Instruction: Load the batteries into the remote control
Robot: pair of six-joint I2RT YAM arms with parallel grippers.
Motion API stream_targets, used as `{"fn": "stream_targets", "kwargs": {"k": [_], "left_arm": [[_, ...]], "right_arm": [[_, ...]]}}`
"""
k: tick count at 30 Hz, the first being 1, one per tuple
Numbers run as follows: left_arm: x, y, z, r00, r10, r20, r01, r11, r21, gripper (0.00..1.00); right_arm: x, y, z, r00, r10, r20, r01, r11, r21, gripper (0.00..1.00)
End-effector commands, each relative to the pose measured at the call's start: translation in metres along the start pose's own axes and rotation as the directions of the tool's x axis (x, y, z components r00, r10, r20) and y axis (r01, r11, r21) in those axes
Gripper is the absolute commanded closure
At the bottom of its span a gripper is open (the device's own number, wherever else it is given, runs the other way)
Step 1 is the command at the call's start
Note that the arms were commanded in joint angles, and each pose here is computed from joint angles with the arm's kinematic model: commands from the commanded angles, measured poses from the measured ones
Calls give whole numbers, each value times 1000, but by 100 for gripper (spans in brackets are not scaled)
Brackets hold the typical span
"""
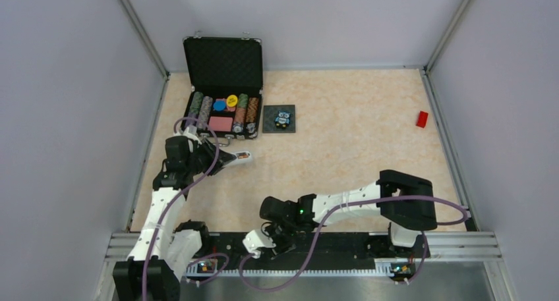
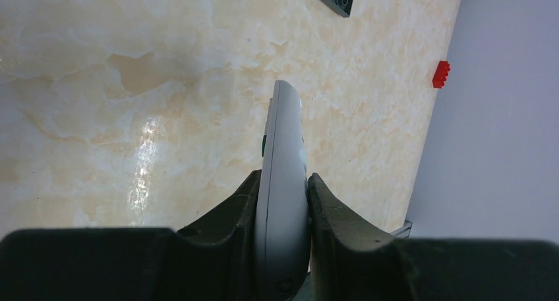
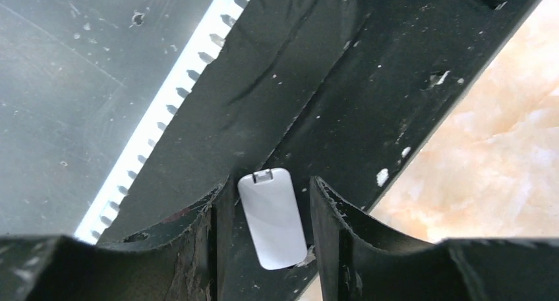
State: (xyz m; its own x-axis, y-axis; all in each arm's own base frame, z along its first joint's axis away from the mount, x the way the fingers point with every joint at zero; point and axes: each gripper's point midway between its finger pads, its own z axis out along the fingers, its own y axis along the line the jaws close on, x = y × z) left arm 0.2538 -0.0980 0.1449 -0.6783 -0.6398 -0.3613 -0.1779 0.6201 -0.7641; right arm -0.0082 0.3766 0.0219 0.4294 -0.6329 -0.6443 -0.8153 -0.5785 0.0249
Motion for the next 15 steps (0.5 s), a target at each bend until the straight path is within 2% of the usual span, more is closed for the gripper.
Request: {"fn": "stream_targets", "kwargs": {"k": [1, 6, 11, 15], "left_arm": [[-9, -10, -1, 999, 40, 30, -42, 998, 53, 100], [-7, -7, 0, 999, 36, 30, -37, 998, 51, 100], [-7, -6, 0, 999, 32, 33, -34, 998, 52, 100], [-5, -4, 1, 999, 31, 32, -33, 998, 49, 100]], "right_arm": [[-7, -12, 5, 999, -31, -10, 31, 999, 24, 55], [-2, -11, 6, 999, -8, -50, 8, 1000, 6, 62], [7, -7, 3, 994, 15, -105, -16, 1000, -8, 74], [17, -12, 2, 987, 55, -150, -50, 998, 31, 74]]}}
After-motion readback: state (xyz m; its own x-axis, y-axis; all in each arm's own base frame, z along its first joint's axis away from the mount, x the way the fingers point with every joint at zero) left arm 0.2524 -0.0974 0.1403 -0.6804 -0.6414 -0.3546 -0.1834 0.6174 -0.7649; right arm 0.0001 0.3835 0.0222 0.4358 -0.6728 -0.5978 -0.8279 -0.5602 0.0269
